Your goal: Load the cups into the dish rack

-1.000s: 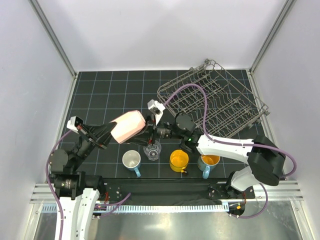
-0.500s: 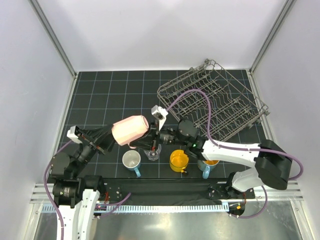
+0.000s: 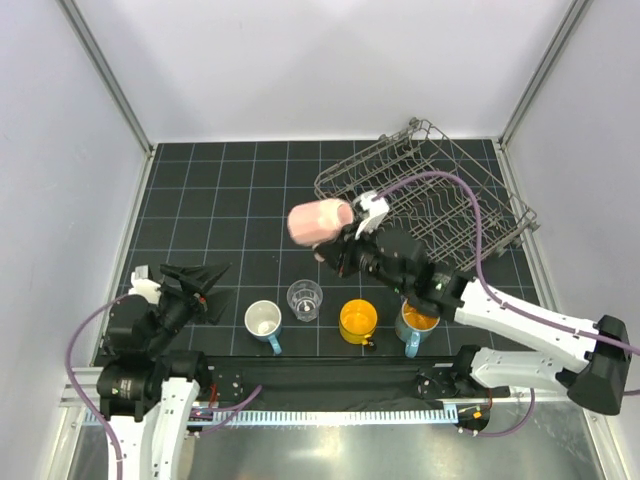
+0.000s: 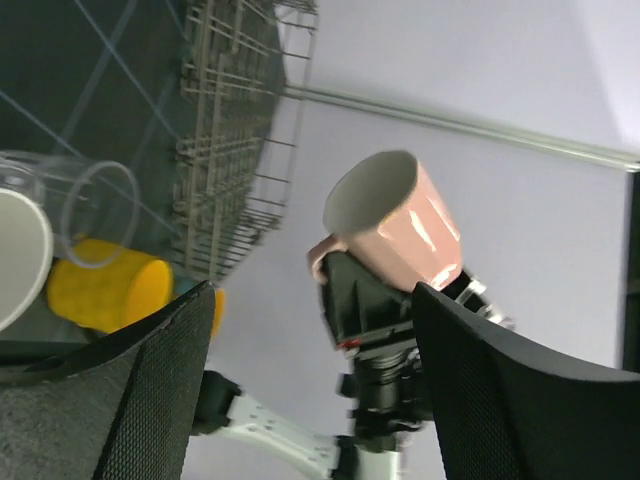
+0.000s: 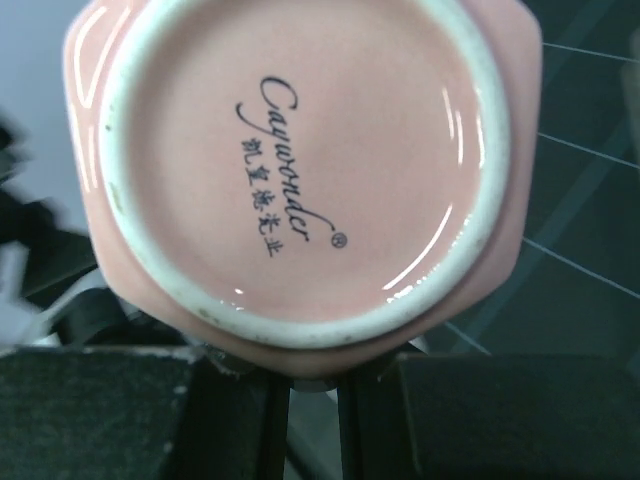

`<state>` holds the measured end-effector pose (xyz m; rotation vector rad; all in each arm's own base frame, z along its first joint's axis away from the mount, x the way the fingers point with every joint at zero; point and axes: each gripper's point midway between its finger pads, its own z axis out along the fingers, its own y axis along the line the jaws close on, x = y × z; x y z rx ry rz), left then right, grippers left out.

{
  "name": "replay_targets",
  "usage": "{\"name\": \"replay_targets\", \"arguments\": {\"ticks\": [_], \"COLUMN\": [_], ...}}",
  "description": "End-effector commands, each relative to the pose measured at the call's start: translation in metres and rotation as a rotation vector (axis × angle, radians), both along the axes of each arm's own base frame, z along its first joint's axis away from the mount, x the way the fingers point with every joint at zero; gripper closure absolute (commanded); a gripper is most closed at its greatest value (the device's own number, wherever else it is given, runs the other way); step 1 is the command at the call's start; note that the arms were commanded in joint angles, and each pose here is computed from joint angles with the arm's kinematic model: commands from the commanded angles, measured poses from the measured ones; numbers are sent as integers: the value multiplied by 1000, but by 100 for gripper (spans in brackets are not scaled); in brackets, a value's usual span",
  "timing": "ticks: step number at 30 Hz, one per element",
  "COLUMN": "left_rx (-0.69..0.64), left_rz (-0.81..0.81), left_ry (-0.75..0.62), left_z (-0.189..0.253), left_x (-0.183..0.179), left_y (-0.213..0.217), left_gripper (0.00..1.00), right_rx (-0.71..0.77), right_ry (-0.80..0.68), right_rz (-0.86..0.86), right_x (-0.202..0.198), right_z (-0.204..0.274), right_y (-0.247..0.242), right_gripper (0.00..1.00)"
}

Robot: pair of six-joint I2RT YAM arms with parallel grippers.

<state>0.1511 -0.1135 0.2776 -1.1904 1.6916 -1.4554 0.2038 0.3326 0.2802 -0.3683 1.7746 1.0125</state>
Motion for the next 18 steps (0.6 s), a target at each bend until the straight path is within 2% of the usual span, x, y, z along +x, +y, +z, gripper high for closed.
{"name": "replay_targets", "arguments": {"ticks": [1, 3, 6, 10, 11, 13, 14, 15, 18], "left_rx": [273, 373, 452, 469, 467, 466, 464, 458, 457], "left_rz": [-27, -58, -86, -84, -78, -77, -87, -112, -144], "left_ry": [16, 32, 26, 0, 0, 12, 22, 46, 58], "left_z": [-13, -20, -21, -22, -23, -31, -34, -40, -47], "left_x": [-5, -9, -10, -15, -15, -17, -18, -18, -16], "left_y": [10, 13, 16, 17, 17, 18, 17, 14, 10], "left_gripper": [22, 21, 20, 20, 20, 20, 19, 19, 19], "right_rx": [-220, -272, -342, -435, -425, -451, -428, -458, -463], "right_ry": [38, 83, 123, 174, 177, 205, 193, 238, 266], "right_rz": [-413, -455, -599, -745, -797, -832, -850, -871, -896], "right_x": [65, 77, 112, 154, 165, 187, 197, 215, 246], "right_z": [0, -4, -4, -1, 14, 7, 18, 0, -4], "right_y": [-86, -110, -163, -209, -225, -235, -239, -248, -258], "right_gripper": [96, 96, 96, 96, 96, 96, 96, 96, 96]}}
